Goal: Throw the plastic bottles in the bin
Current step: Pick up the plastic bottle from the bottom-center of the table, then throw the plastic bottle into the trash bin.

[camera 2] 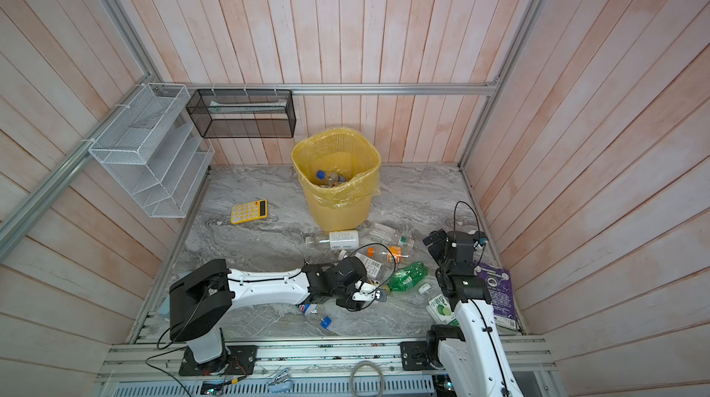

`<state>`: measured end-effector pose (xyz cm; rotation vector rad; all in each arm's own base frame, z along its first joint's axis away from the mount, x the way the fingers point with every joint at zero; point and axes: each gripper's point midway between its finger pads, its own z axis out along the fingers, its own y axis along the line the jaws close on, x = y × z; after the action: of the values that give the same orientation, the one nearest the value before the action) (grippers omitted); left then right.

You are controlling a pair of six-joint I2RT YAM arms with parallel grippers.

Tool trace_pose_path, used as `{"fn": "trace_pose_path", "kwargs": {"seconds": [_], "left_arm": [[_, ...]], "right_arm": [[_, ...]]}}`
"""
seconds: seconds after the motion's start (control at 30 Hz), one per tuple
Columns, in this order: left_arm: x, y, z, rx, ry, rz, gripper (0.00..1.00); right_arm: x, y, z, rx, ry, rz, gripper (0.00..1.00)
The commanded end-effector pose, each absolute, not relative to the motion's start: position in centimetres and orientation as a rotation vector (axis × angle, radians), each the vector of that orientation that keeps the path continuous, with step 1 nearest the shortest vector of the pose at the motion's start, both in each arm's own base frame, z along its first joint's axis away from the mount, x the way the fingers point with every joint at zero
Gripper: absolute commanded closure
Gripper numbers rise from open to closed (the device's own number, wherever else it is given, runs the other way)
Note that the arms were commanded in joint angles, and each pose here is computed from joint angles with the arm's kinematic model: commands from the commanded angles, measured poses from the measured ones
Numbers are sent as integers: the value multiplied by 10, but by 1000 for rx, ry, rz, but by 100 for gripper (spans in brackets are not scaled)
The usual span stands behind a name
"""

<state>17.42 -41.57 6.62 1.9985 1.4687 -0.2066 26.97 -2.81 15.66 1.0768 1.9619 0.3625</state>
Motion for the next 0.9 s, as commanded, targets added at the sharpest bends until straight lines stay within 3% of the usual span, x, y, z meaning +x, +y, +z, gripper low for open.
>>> {"fn": "trace_pose_path", "kwargs": {"seconds": [0.0, 0.17, 0.4, 0.87], "left_arm": [[171, -426, 101, 1883, 1444, -301, 37], [173, -428, 145, 1740, 1432, -376, 39], [193, -415, 248, 1428, 1349, -479, 42], [262, -318, 480, 677, 1033, -545, 40]], "right_arm": [[268, -32, 156, 1072, 1951, 341, 1], [269, -32, 160, 1067, 1936, 350, 1], [274, -29, 165, 1033, 1919, 372, 1], [287, -18, 179, 913, 1896, 444, 1]]}}
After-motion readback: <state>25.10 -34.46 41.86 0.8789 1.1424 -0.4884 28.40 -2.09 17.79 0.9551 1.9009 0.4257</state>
